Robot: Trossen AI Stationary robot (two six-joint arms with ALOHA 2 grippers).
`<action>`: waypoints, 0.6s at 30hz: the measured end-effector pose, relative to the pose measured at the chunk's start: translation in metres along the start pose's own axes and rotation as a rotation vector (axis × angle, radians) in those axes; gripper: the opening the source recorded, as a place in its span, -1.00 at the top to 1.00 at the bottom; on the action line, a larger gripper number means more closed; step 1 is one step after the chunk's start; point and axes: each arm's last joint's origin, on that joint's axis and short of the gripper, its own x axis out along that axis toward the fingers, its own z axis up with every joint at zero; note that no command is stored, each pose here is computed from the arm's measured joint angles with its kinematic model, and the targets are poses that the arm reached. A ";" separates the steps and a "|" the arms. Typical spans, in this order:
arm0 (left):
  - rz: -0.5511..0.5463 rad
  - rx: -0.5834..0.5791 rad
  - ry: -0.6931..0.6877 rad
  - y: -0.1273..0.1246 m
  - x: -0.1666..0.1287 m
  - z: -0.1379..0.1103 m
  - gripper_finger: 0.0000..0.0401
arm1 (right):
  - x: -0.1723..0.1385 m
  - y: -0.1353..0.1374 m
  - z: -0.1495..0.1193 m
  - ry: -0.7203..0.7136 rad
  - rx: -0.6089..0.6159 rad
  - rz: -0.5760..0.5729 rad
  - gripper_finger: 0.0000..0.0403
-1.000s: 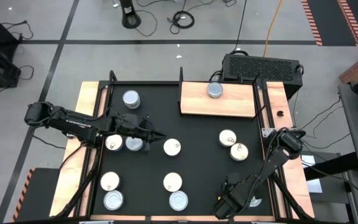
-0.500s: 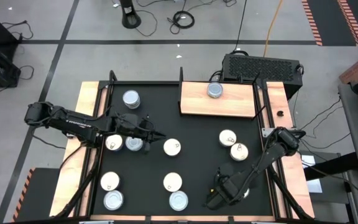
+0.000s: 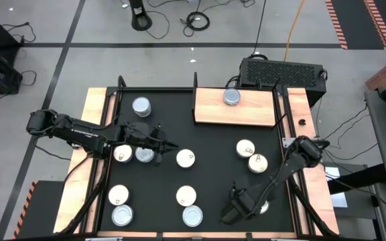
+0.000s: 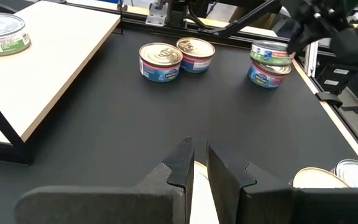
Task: Stack canned seafood by type on shelf
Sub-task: Put the green tuna can on the shelf
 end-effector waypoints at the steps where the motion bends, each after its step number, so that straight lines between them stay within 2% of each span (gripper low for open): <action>1: 0.000 -0.003 0.000 0.000 0.000 0.000 0.78 | 0.000 0.000 -0.002 0.007 -0.006 0.011 1.00; 4: -0.033 -0.016 0.006 -0.001 0.000 0.000 0.78 | 0.001 -0.001 -0.008 0.020 -0.005 0.008 1.00; 9: -0.125 -0.147 0.095 -0.003 -0.001 -0.007 0.78 | 0.002 -0.004 -0.014 0.015 -0.013 0.008 1.00; 13: -0.119 -0.256 0.161 -0.002 -0.001 -0.012 0.78 | 0.002 -0.004 -0.015 0.016 -0.042 0.011 1.00; 18: -0.128 -0.324 0.155 -0.003 -0.001 -0.007 0.78 | 0.002 -0.004 -0.015 0.014 -0.105 0.008 0.92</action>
